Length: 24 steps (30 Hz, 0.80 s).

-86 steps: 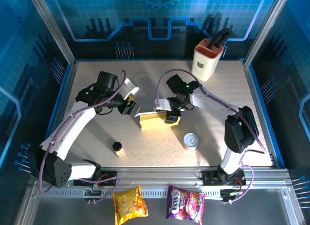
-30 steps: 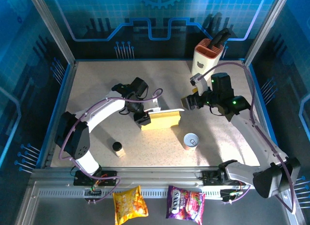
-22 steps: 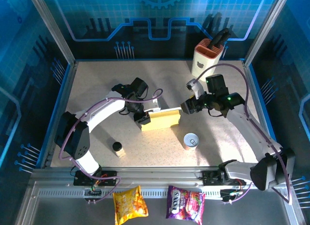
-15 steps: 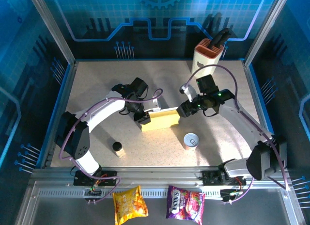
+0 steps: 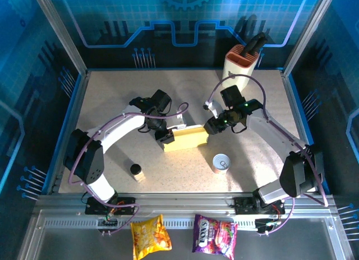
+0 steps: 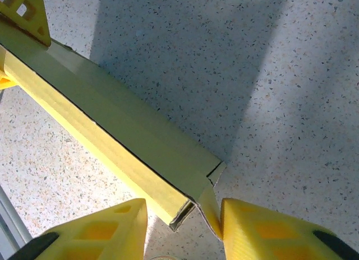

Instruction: Fold the paper box

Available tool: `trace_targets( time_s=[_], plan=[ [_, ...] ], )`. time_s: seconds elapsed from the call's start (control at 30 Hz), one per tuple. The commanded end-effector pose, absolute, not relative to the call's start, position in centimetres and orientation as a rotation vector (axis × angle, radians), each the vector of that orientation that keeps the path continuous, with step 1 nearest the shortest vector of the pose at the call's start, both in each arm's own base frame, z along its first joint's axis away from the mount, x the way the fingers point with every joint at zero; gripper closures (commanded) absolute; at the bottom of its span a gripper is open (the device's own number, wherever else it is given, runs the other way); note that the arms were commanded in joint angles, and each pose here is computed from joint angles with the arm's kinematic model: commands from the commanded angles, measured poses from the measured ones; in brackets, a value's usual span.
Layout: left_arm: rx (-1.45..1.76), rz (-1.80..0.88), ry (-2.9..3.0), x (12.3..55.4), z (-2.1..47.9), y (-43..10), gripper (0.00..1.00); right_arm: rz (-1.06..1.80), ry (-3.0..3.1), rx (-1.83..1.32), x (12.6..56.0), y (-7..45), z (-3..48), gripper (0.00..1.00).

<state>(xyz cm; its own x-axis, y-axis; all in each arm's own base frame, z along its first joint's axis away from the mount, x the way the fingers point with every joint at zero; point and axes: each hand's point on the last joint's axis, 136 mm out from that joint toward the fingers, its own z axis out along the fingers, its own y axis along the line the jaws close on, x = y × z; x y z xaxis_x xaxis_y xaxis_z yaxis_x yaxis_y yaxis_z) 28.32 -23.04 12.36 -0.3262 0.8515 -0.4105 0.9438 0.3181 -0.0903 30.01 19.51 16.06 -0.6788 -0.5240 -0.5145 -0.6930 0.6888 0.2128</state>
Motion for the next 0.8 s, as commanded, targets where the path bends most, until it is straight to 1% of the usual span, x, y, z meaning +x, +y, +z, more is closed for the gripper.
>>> trace_targets(
  time_s=[0.0, 0.23, 0.63, 0.77],
  plan=[
    [1.662, -0.453, 2.304, 27.64, 11.7, -22.83, 0.62, 0.587, 2.487, -0.922, 29.64, 20.13, 17.2, 0.64],
    [1.659, -0.452, 2.308, 27.65, 11.78, -22.81, 0.62, 0.6, 2.522, -0.889, 29.1, 20.37, 17.39, 0.7],
    [1.658, -0.44, 2.317, 27.66, 11.7, -22.64, 0.62, 0.555, 2.576, -0.794, 29.05, 19.86, 16.96, 0.73],
    [1.654, -0.435, 2.319, 27.72, 11.76, -22.65, 0.61, 0.547, 2.584, -0.784, 29.05, 19.94, 16.82, 0.72]
  ],
)
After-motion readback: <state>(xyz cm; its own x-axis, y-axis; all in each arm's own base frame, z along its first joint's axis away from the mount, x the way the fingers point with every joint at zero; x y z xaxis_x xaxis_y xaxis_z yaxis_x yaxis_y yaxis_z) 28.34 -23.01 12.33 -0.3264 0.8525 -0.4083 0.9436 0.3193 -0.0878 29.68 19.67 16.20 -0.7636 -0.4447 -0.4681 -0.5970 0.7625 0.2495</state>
